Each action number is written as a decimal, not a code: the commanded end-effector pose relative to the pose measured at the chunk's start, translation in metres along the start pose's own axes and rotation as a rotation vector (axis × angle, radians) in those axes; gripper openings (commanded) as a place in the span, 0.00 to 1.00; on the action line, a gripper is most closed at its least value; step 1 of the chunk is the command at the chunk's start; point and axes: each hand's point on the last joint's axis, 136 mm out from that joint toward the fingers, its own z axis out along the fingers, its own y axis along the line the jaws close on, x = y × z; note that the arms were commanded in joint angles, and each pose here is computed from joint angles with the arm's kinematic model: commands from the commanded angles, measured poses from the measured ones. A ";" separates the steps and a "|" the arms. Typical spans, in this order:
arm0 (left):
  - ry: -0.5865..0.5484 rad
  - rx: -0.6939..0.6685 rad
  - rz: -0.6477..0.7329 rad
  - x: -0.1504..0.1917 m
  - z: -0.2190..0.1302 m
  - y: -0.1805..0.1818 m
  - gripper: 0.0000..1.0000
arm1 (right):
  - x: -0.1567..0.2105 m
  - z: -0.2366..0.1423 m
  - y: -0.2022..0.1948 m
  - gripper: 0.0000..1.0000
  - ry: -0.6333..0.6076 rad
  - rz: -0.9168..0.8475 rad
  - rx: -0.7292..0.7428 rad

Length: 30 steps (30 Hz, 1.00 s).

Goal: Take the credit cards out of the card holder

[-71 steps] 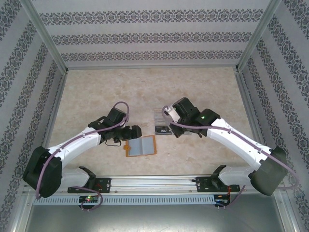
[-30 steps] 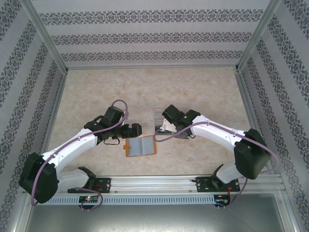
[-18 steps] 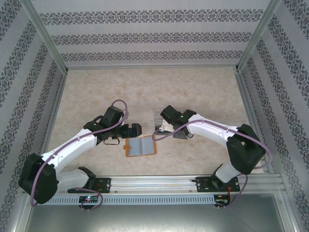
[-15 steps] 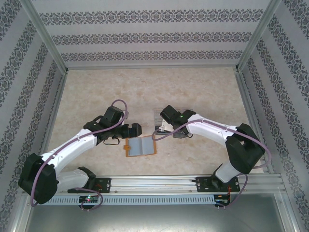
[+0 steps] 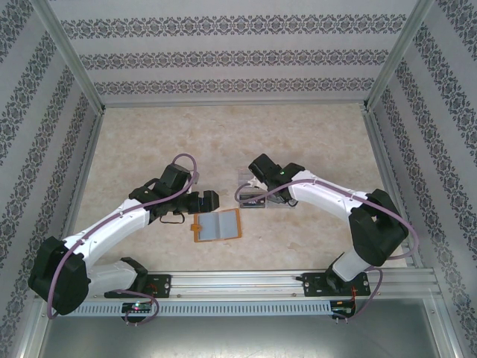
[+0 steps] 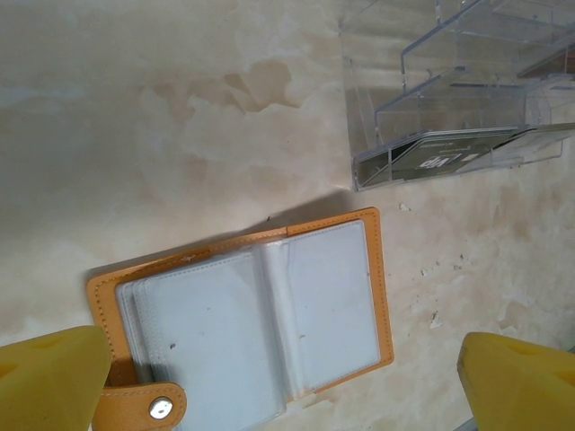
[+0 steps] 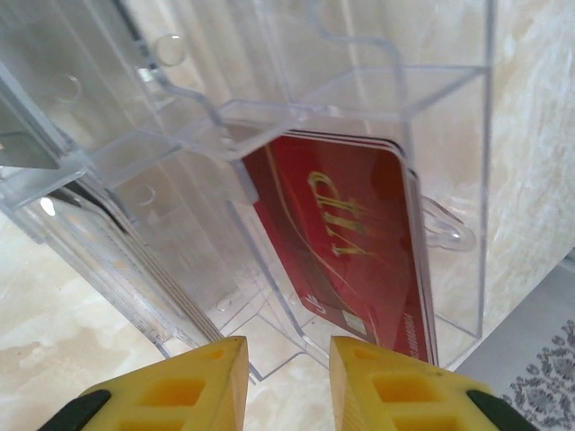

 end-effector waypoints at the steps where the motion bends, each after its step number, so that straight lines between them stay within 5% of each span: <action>1: 0.022 0.008 0.015 0.004 0.000 0.001 1.00 | 0.003 -0.014 -0.009 0.30 0.011 0.133 0.040; 9: 0.063 -0.002 -0.026 0.009 0.007 0.003 0.97 | -0.034 -0.072 0.021 0.21 -0.197 0.380 -0.059; 15: 0.096 -0.021 -0.093 0.015 0.013 0.009 0.82 | -0.070 -0.095 0.057 0.06 -0.300 0.662 -0.311; 21: 0.075 -0.099 -0.178 0.017 0.011 0.024 0.76 | -0.094 -0.094 0.087 0.04 -0.317 0.840 -0.520; 30: 0.058 -0.181 -0.289 0.021 0.017 0.042 0.69 | -0.092 -0.068 0.126 0.00 -0.294 0.836 -0.628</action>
